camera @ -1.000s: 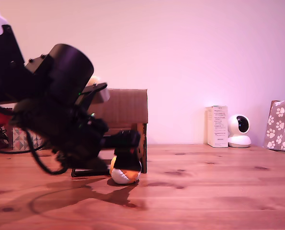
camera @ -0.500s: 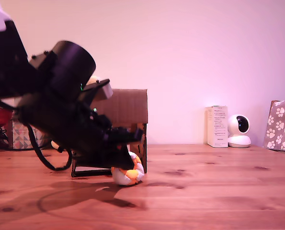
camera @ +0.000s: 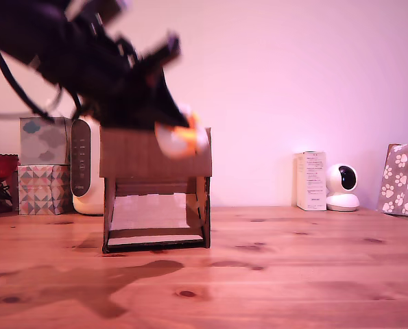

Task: Drop the footbag into the cardboard dice tower

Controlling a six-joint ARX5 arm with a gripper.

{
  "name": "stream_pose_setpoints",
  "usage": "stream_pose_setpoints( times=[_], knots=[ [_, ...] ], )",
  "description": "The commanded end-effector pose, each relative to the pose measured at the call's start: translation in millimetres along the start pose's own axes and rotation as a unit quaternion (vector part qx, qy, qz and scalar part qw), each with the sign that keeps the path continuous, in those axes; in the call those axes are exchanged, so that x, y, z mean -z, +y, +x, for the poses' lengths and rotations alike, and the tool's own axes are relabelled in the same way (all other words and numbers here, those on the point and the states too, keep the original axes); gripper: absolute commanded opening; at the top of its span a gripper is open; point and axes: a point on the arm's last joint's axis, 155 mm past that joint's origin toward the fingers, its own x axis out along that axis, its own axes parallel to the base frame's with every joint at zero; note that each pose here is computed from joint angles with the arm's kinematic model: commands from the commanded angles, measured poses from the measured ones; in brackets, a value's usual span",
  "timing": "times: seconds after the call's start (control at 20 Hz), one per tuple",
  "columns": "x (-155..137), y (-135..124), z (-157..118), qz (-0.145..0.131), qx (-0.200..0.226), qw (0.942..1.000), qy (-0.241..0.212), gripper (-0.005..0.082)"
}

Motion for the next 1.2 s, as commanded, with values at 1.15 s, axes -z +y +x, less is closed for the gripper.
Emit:
stream_pose_setpoints(
  times=[1.15],
  knots=[
    [-115.5,96.6,42.0,0.061,-0.088,0.9942,0.006,0.0077]
  ],
)
